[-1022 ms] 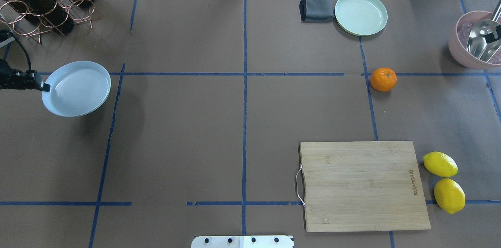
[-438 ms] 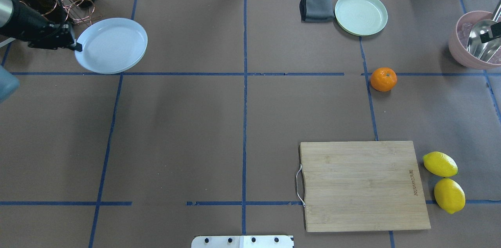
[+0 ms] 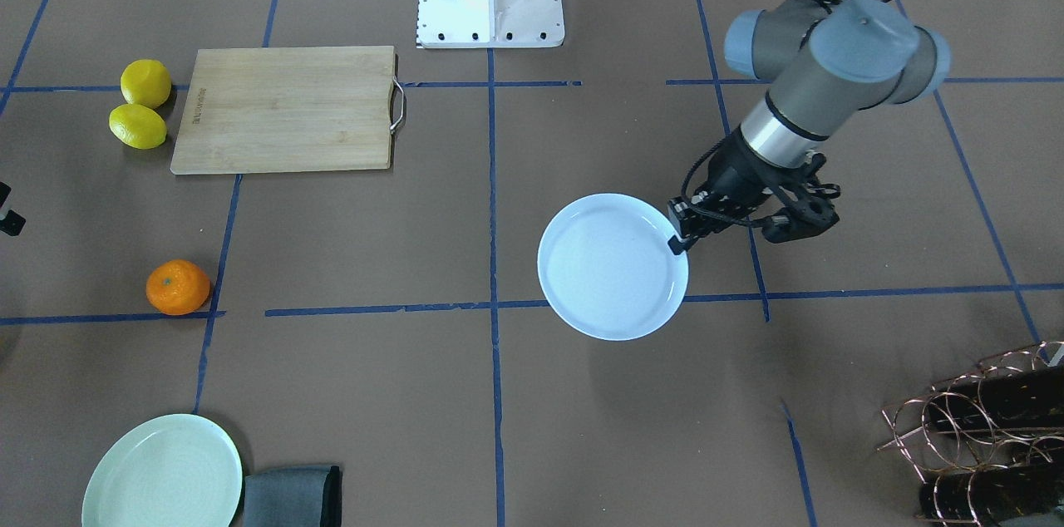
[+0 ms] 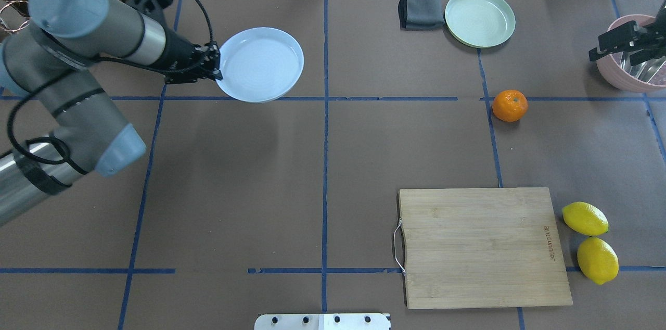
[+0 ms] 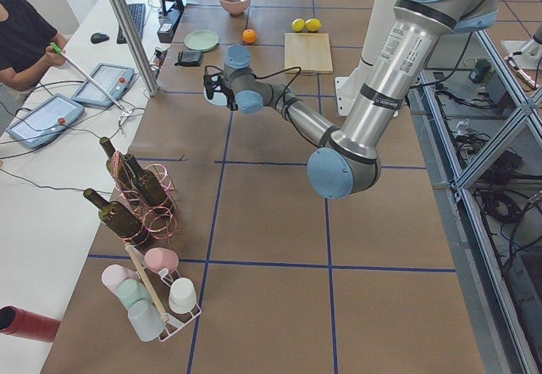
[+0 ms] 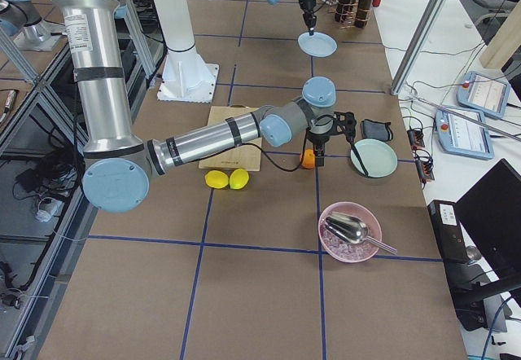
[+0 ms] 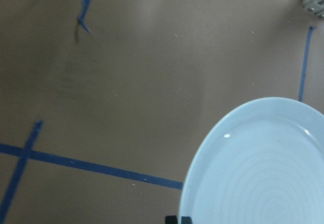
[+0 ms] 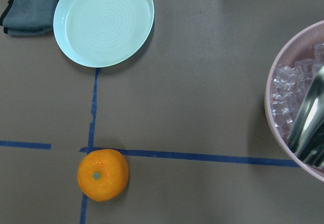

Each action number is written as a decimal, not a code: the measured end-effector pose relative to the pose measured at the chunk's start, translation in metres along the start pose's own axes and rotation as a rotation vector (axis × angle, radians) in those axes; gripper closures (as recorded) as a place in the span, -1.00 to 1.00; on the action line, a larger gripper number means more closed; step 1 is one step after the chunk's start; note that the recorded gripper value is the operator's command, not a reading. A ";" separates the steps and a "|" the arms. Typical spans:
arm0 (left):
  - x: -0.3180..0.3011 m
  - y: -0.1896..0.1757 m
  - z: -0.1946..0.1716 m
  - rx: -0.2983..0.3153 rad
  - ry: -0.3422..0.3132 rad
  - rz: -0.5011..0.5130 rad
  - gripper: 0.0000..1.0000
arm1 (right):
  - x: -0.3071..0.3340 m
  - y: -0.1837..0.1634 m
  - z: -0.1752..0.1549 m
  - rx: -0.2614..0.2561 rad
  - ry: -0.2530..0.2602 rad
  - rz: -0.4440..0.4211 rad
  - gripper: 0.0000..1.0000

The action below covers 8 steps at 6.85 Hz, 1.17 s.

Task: Pick orange to plate
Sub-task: 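Lift the white plate and carry it toward the table center, then release the plate with the left gripper while the right arm reaches toward the orange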

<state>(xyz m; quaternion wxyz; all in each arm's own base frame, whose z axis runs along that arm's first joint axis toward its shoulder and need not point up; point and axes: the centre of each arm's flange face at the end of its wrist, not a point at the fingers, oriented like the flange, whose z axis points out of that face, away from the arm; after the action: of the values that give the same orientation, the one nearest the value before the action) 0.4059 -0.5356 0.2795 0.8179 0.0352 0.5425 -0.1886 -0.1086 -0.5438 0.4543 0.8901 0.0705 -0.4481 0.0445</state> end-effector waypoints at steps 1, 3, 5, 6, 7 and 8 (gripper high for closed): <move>0.023 0.033 0.031 0.020 -0.002 -0.019 1.00 | -0.010 0.000 0.005 -0.008 -0.004 0.010 -1.00; 0.043 0.071 0.085 0.064 -0.034 -0.033 1.00 | -0.018 0.002 0.011 -0.019 -0.008 0.008 -1.00; 0.036 0.087 0.110 0.063 -0.065 -0.027 0.98 | -0.019 0.003 0.012 -0.020 -0.009 0.006 -1.00; 0.039 0.091 0.111 0.058 -0.056 -0.023 0.70 | -0.020 0.003 0.012 -0.020 -0.009 0.006 -1.00; 0.044 0.091 0.107 0.058 -0.028 -0.017 -0.30 | -0.020 0.003 0.012 -0.021 -0.009 0.006 -1.00; 0.046 0.088 0.102 0.059 0.003 -0.011 -0.99 | -0.020 0.003 0.012 -0.020 -0.009 0.005 -1.00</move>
<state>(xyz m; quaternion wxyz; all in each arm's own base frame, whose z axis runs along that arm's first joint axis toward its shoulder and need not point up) 0.5413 -0.4937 0.2668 0.8146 0.0566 0.5380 -0.2091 -0.1303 -0.5434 0.4459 0.8887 0.0607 -0.4526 0.0422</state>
